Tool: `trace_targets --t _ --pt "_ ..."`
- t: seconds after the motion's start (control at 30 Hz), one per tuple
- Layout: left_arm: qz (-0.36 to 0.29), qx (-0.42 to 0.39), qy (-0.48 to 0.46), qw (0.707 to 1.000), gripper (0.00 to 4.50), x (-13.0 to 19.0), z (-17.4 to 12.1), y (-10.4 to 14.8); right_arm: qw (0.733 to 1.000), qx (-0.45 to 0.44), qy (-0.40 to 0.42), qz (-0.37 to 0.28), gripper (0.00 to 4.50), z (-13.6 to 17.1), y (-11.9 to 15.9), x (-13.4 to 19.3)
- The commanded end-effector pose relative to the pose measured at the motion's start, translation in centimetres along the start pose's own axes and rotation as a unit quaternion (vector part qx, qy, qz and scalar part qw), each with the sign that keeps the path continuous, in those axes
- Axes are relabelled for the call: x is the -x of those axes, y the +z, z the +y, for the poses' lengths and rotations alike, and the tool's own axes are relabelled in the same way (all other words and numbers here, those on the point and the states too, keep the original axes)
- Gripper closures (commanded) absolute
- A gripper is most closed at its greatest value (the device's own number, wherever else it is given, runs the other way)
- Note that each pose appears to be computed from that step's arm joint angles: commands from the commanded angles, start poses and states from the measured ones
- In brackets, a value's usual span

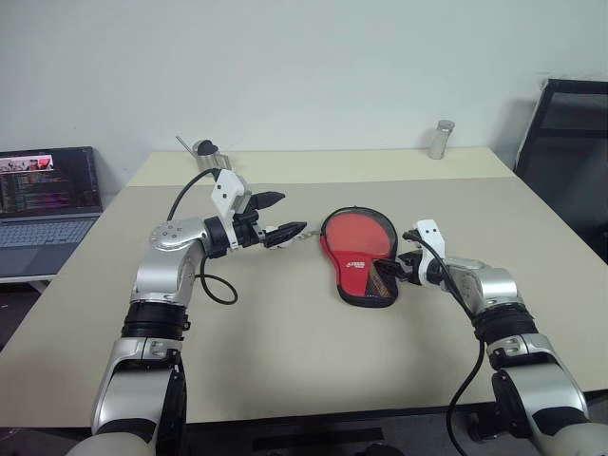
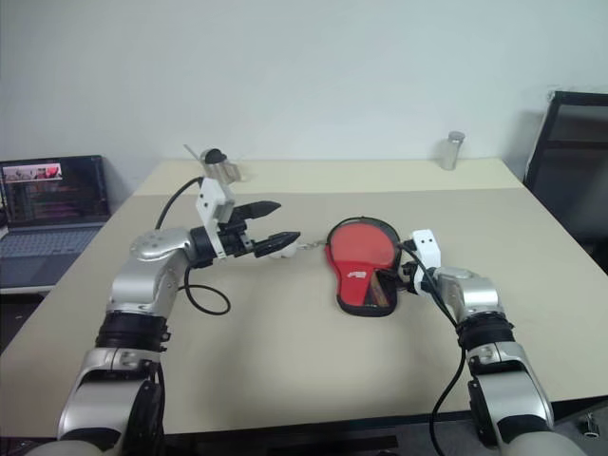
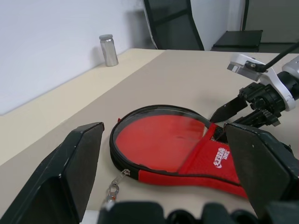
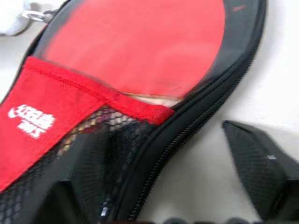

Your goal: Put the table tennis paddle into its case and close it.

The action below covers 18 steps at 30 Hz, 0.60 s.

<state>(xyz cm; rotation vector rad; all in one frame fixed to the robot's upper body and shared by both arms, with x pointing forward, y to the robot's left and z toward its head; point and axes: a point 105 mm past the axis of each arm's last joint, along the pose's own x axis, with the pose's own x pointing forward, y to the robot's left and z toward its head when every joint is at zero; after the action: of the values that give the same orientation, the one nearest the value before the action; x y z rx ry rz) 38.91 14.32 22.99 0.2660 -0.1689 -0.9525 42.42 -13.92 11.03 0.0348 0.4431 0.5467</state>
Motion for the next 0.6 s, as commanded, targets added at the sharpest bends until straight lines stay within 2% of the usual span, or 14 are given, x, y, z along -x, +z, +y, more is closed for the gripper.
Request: trace_targets --t 0.03,0.2,0.37,0.6 --pt "-0.013 -0.027 0.001 1.000 0.00 0.5 0.0 1.4 1.000 0.007 0.013 0.010 1.53 0.9 -0.1 -0.6" --pt "-0.008 -0.028 0.003 1.000 0.00 0.8 0.0 1.1 0.999 0.004 0.026 0.021 3.16 1.7 -0.5 -1.0" --pt "-0.003 -0.022 0.001 1.000 0.00 1.1 -0.1 0.8 0.999 -0.004 0.034 0.021 4.44 2.5 -0.5 -1.3" --pt "0.028 0.045 -0.053 0.997 0.00 4.1 -1.6 -0.8 0.997 -0.012 0.070 0.011 4.49 4.5 0.3 -0.8"
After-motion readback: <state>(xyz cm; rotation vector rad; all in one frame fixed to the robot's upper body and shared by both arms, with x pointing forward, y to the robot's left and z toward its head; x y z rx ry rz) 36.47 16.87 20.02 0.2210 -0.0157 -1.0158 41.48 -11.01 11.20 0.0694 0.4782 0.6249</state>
